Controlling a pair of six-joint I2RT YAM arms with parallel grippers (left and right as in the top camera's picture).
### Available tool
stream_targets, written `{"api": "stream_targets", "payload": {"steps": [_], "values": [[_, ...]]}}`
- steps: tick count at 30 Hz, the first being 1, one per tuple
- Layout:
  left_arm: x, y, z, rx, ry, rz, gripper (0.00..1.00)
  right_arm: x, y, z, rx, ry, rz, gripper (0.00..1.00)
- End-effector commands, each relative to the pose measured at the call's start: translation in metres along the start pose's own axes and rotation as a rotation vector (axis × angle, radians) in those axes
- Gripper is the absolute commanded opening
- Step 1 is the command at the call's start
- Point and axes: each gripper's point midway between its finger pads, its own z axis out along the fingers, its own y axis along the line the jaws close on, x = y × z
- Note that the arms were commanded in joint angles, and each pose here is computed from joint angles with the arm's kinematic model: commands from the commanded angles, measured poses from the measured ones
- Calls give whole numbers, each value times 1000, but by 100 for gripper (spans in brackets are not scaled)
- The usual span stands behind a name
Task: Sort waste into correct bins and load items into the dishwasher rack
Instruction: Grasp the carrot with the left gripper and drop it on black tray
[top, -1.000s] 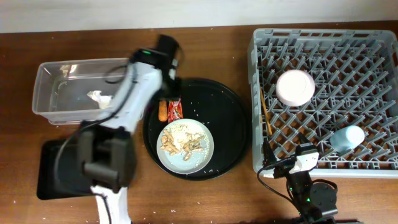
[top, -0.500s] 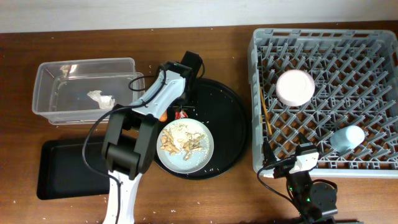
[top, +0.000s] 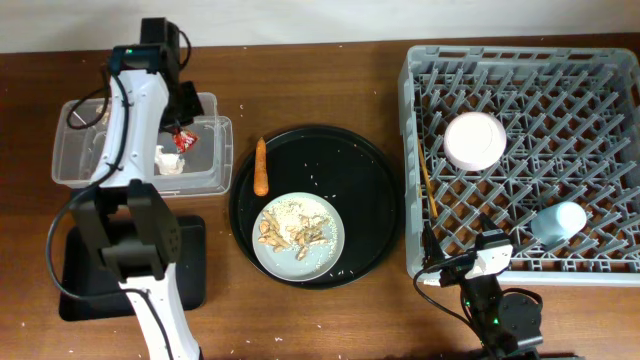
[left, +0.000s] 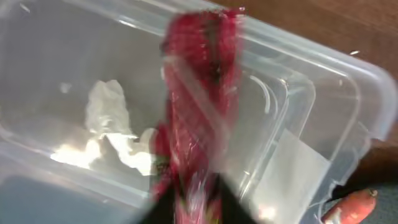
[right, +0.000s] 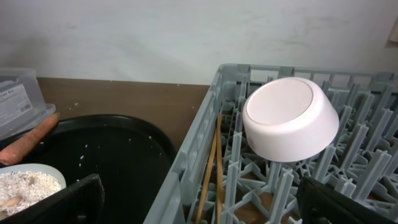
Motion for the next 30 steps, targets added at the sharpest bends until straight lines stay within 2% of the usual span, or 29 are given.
{"api": "stream_targets", "payload": {"steps": [1,4,6,8,11,18,19,20,21,22,24,26,28,30], "values": [[11,-14,-7,123,71,8,67,3,3,0,-14,5,11,98],[20,-24,-53,149,82,51,62,3,3,0,-14,5,11,98],[56,-63,-60,148,146,164,60,3,3,0,-14,5,11,98],[83,-91,-50,109,172,261,59,3,3,0,-14,5,11,98],[123,-126,-7,71,187,377,59,3,3,0,-14,5,11,98],[162,-96,72,-37,234,336,54,3,3,0,-14,5,11,98],[166,-95,76,-35,242,336,45,3,3,0,-14,5,11,98],[167,-96,76,-27,249,336,25,3,3,0,-14,5,11,98],[165,-97,73,-22,242,334,19,3,3,0,-14,5,11,98],[157,-102,62,0,222,327,16,3,3,0,-14,5,11,98],[138,-110,34,37,167,316,12,3,3,0,-14,5,11,98],[119,-114,-6,71,106,306,12,3,3,0,-14,5,11,98],[117,-99,-57,80,87,296,9,3,3,0,-14,5,11,98],[128,-61,-78,-20,126,199,4,3,3,0,-14,5,11,98]]}}
